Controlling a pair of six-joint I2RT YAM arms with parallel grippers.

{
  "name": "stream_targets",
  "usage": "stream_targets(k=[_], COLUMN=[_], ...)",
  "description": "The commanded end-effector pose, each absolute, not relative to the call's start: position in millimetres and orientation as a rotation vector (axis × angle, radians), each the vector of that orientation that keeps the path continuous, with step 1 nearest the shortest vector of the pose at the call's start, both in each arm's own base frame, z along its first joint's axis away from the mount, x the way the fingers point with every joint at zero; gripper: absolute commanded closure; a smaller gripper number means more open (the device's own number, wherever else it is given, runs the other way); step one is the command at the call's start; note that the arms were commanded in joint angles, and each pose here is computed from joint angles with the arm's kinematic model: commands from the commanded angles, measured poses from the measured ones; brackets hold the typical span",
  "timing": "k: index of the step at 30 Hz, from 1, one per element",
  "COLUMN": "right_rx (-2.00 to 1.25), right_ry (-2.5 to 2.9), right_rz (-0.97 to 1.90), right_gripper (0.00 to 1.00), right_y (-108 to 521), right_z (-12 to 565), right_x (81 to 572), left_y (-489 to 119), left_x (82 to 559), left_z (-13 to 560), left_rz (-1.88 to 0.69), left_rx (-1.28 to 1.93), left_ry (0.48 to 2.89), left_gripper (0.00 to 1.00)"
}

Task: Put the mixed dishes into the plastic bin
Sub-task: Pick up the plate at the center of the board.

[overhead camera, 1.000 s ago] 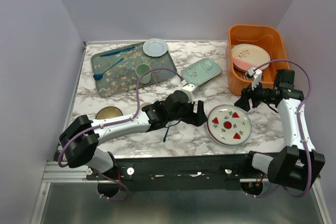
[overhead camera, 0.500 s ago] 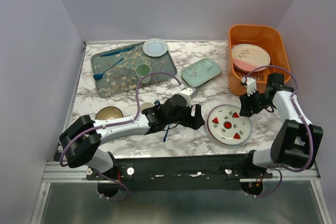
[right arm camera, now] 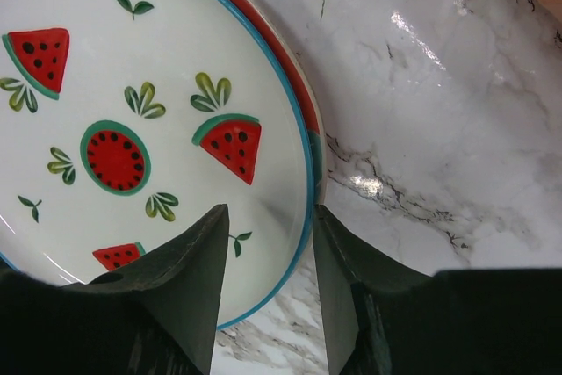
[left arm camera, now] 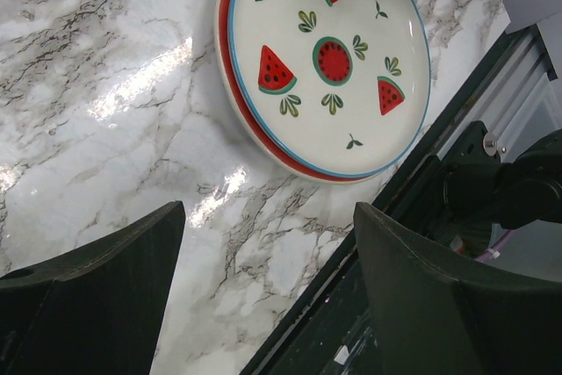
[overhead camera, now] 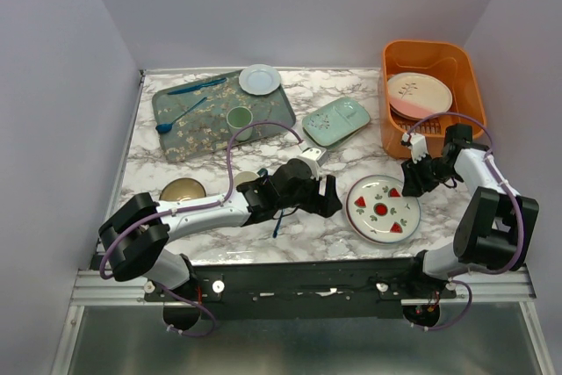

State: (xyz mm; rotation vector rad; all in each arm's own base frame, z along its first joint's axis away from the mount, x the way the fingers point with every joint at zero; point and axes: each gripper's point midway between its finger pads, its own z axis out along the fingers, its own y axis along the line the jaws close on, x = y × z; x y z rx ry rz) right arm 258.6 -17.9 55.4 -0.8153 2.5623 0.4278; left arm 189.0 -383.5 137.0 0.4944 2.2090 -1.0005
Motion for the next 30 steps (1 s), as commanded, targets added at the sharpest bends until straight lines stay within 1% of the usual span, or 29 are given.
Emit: stream_targets(k=[1,18,22,25,26,28,30], right_rx=[-0.749,-0.818,-0.834,-0.833,-0.828,-0.825,-0.826], right_ry=[2.62,2.623,2.633,2.629,2.637,2.636,2.643], right_rz=[0.349,0.226,0.248,0.272,0.288,0.312,0.326], right_gripper=[0.49,0.49,0.5,0.57,0.62,0.64,0.64], right_y=[-34.4,-44.7,-42.4,-40.2,-38.8,-36.7,-35.7], right_z=[48.3,46.3,42.5,43.2,43.6,44.0,43.4], right_x=[264.2,248.7,243.1,245.0,243.5,244.8,243.4], left_y=[-384.1,-383.1,-384.1,-385.1,-385.1,-384.9,-385.0], left_x=[191.8,191.3,191.9,192.5,192.8,192.3,192.0], left_z=[149.5,150.3,151.1,151.3,151.7,151.6,151.3], left_rz=[-1.011,-1.012,-1.013,-1.013,-1.014,-1.013,-1.016], left_rx=[0.469,0.47,0.47,0.47,0.468,0.47,0.468], left_ry=[2.16,2.158,2.157,2.157,2.158,2.157,2.158], left_gripper=[0.14,0.14,0.14,0.14,0.14,0.14,0.14])
